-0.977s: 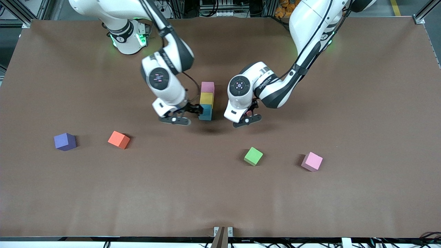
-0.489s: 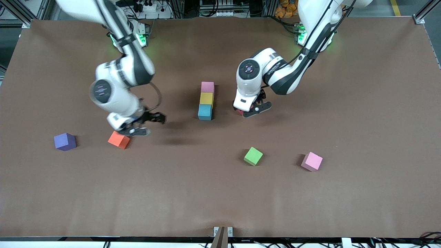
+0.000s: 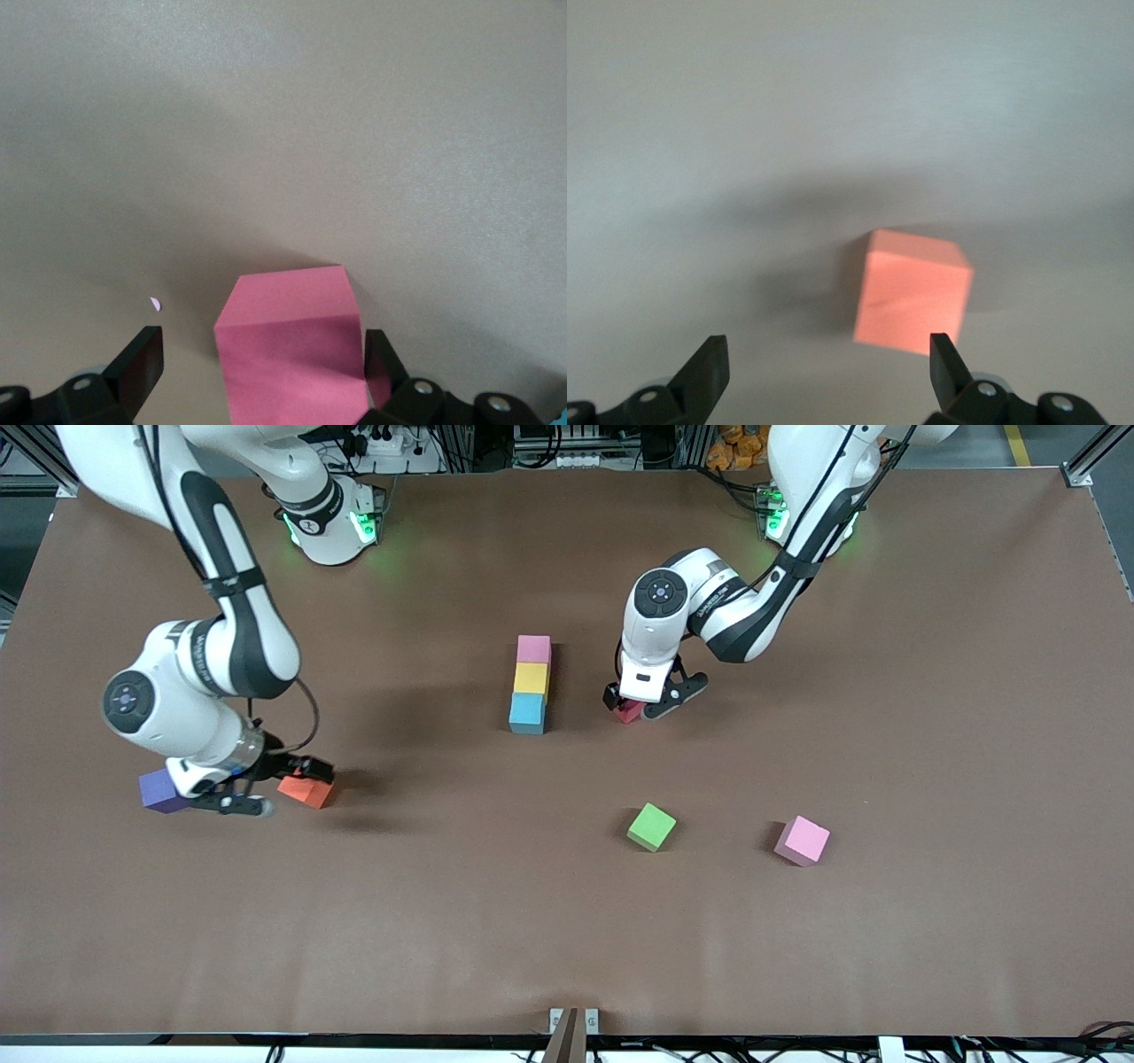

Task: Arrange blocks into number 1
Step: 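Grasp the magenta cube with the left gripper while the right gripper grasps orange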

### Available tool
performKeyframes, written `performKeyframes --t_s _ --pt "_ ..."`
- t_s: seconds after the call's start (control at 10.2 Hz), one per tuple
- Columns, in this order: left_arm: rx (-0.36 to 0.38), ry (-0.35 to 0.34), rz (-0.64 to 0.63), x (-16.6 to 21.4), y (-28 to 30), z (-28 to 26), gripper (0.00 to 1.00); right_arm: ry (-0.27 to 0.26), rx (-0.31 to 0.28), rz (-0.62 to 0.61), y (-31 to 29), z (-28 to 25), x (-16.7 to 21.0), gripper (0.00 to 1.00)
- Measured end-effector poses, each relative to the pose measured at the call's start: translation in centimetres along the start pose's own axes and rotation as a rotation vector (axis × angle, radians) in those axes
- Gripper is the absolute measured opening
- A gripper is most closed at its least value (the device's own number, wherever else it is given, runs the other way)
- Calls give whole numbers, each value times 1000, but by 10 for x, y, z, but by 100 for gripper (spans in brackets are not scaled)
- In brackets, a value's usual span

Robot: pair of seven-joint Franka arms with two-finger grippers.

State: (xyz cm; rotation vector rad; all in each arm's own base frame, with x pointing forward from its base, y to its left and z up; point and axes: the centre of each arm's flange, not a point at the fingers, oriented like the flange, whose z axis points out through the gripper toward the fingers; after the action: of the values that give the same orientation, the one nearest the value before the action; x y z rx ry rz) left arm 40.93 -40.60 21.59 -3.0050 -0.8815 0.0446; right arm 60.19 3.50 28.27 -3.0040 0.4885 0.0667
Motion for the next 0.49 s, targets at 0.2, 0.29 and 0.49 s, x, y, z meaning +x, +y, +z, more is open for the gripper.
performKeyframes --t_s 0.2,0.29,0.49 --pt "5 -3 -5 -1 -2 4 100 -7 -27 159 23 13 11 100" --pt "4 -6 -5 -2 -2 7 100 -14 -39 195 31 20 14 100" --pt "4 -15 -10 -5 -2 16 100 -20 -51 213 33 29 18 100"
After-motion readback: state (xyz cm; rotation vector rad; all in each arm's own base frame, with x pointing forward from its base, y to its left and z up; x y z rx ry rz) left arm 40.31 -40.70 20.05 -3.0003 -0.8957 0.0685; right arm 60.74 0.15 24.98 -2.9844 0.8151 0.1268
